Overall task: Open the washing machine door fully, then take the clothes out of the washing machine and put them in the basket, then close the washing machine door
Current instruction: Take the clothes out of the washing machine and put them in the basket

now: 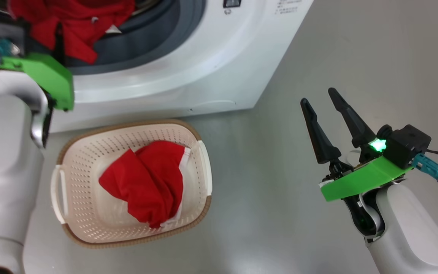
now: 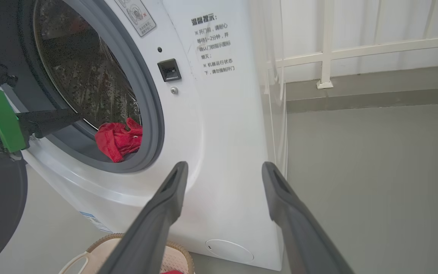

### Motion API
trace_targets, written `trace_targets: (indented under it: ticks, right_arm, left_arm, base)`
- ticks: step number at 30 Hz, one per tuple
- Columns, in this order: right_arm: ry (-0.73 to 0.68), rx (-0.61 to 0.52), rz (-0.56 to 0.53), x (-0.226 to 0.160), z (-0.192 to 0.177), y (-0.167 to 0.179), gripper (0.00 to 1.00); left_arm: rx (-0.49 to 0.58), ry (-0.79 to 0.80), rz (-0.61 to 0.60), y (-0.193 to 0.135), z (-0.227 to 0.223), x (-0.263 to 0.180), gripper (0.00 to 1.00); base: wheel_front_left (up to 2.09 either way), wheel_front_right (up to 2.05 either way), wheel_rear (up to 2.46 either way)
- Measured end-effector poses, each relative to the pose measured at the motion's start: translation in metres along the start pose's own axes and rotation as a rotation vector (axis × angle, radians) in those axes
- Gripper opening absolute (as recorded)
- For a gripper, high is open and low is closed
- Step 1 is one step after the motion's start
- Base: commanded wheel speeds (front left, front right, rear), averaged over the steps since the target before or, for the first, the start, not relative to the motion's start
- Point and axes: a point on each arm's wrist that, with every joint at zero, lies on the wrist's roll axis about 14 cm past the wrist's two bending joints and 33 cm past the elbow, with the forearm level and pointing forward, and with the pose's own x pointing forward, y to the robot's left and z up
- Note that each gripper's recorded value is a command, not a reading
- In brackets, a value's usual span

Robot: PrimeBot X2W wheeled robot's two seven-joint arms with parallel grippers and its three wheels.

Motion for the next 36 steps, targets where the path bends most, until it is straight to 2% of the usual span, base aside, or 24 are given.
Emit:
trace_targets:
  ticks: [16,26,29,36]
  right_arm:
    - [0.06,0.01,-0.041,0.011,-0.034,-0.02,1.0]
    - [0.088,0.012,-0.066,0.009,-0.046,-0.028,1.0]
    - [0.094,0.016,-0.069,0.008,-0.05,-0.029,1.0]
    - [0.096,0.018,-0.077,0.007,-0.05,-0.03,1.0]
  left_arm:
    - [0.035,0.118,0.024,0.005,-0.025,0.06,1.0]
    - [0.033,0.179,0.046,-0.001,-0.038,0.079,1.0]
    - [0.036,0.255,0.078,0.004,-0.054,0.078,1.0]
    - [0.053,0.31,0.087,0.003,-0.068,0.076,1.0]
  base:
    - [0.0,0.0,0.0]
    - [0.0,0.0,0.0]
    - [0.0,0.0,0.0]
    - [0.0,0.0,0.0]
